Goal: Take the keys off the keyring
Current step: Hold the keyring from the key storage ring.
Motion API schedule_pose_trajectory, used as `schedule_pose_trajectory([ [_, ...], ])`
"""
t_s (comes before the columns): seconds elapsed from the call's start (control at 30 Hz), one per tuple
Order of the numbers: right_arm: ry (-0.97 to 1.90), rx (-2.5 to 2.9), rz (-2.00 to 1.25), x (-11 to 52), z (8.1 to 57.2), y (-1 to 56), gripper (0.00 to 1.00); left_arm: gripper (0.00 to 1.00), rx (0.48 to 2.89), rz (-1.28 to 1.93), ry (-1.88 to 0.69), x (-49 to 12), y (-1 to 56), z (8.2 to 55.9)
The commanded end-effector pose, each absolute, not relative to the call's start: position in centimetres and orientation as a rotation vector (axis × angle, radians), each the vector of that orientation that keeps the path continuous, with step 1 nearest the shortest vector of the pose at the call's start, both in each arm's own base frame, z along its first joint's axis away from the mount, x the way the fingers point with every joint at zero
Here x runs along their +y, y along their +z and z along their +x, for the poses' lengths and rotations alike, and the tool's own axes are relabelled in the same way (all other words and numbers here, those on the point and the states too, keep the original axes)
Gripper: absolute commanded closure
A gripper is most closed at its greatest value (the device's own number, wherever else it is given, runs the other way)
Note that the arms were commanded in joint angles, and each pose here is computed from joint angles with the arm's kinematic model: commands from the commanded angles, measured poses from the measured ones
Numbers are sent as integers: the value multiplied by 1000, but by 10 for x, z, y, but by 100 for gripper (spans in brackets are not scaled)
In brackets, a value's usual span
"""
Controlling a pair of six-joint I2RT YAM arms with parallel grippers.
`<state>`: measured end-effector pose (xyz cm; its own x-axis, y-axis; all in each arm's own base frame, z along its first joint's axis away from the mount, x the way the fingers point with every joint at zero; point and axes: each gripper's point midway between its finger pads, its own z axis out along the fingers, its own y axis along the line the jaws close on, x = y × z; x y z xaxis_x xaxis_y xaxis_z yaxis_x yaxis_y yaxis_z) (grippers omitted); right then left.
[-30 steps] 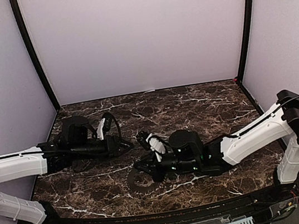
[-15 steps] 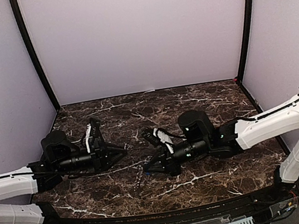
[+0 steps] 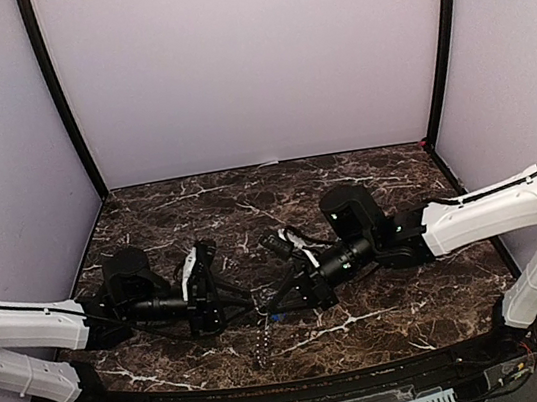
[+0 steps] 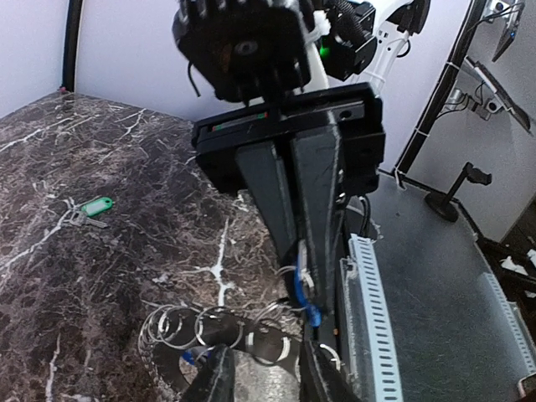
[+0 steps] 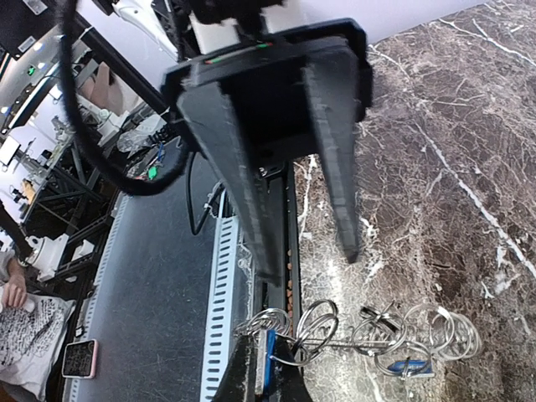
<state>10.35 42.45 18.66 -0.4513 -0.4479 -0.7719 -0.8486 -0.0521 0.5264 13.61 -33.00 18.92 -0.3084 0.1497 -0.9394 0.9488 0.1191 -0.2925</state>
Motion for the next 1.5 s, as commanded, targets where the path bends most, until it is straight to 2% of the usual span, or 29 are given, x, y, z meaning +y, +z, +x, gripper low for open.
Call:
schedule_pose_trajectory([
  [0.0, 1601, 1736, -1402, 428, 101, 218, 100, 68, 1513, 1078, -1283, -335, 211, 140],
  [0.13, 1683, 1677, -1452, 423, 91, 227, 100, 63, 1500, 1069, -1317, -336, 215, 137],
  [0.6, 1742, 1663, -1583, 414, 77, 241, 100, 60, 1353, 1248, -1447, -354, 236, 107],
  [0.77, 1740, 1644, -1581, 413, 77, 247, 100, 65, 1326, 1291, -1487, -359, 237, 100],
  [1.03, 1745, 1631, -1580, 412, 77, 252, 100, 64, 1332, 1323, -1526, -362, 231, 94],
  [1.3, 1749, 1638, -1582, 411, 77, 251, 100, 79, 1329, 1324, -1542, -365, 232, 94],
  [1.47, 1745, 1628, -1573, 409, 76, 255, 100, 81, 1344, 1332, -1553, -368, 227, 92],
])
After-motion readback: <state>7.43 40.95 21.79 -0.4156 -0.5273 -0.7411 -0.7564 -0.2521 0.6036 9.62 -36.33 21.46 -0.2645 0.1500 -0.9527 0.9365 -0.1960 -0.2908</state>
